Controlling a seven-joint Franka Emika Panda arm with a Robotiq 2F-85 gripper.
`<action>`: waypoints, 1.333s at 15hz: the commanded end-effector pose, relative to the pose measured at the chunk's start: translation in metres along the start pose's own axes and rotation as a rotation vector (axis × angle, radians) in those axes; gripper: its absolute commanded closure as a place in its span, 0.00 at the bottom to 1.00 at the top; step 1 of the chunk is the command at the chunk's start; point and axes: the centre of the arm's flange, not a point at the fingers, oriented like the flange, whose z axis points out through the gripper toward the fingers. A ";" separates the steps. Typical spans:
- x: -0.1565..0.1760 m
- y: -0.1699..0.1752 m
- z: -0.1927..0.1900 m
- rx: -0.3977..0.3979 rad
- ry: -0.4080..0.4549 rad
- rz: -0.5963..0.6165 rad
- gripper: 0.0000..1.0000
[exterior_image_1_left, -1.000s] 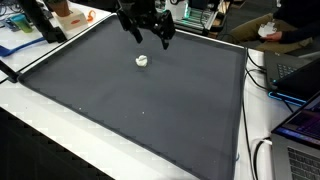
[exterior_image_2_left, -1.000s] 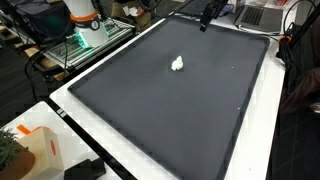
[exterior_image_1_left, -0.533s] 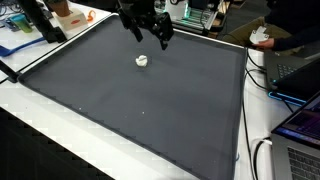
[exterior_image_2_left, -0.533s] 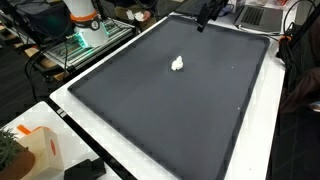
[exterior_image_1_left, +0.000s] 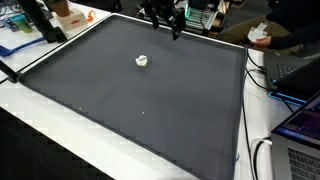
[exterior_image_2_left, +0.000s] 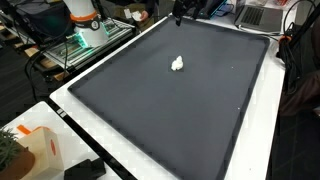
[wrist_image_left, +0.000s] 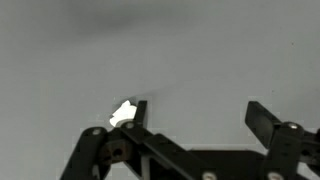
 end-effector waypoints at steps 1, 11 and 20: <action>-0.072 0.045 0.020 -0.005 0.087 -0.121 0.00; -0.077 0.049 0.028 -0.013 0.100 -0.272 0.00; -0.114 0.041 0.037 0.111 0.042 -0.303 0.00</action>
